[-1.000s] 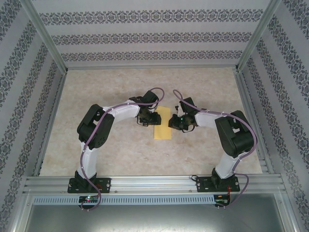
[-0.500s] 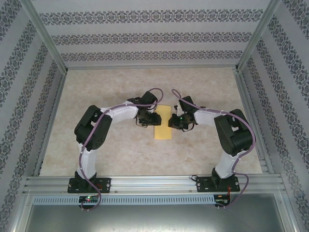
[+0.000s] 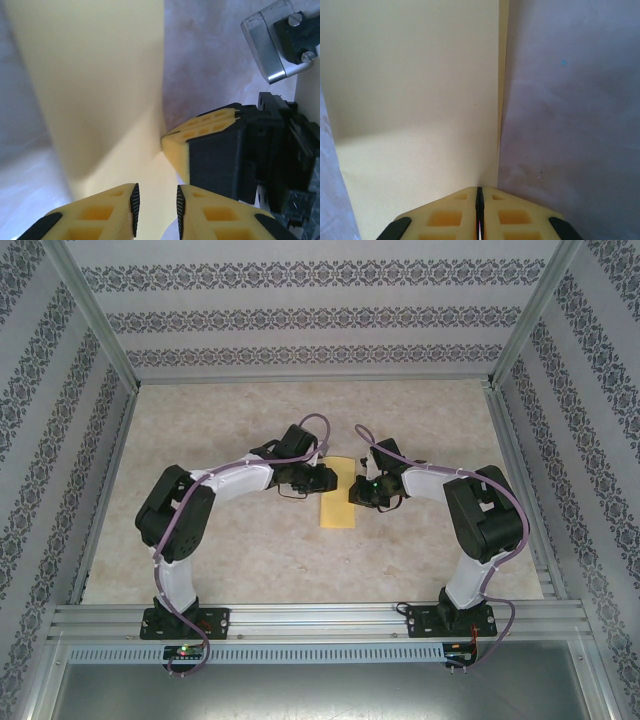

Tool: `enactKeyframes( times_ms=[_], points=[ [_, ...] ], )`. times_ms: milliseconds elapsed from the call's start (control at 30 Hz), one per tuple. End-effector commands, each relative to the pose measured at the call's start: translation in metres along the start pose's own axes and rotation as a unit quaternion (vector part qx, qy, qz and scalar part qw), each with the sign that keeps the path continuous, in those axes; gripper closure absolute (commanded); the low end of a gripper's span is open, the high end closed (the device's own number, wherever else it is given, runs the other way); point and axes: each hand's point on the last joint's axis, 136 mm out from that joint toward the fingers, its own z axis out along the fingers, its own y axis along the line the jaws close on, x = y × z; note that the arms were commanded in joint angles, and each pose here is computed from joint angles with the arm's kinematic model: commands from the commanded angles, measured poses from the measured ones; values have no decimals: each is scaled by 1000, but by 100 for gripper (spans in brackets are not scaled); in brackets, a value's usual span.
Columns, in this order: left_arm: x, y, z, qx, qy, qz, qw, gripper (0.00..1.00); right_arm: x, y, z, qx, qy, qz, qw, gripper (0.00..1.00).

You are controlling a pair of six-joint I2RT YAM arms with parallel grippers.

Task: Fold a paper plane with a square sheet of paper (fold left side to right side)
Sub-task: First fold the square sheet of paper in half at the center of the table.

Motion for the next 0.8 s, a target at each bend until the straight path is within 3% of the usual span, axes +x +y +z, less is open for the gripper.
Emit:
enactKeyframes(
  times_ms=[0,300,767],
  points=[
    [1,0,19,38,15,-12,999,72,22,-25,11,53,38,11,998,89],
    [15,37,31,-26,35,-21,999,73,25,-27,11,60,47,8,997,89],
    [27,72,15,-55,34,-49,997,74,29,-37,12,72,58,14,996,89]
  ],
)
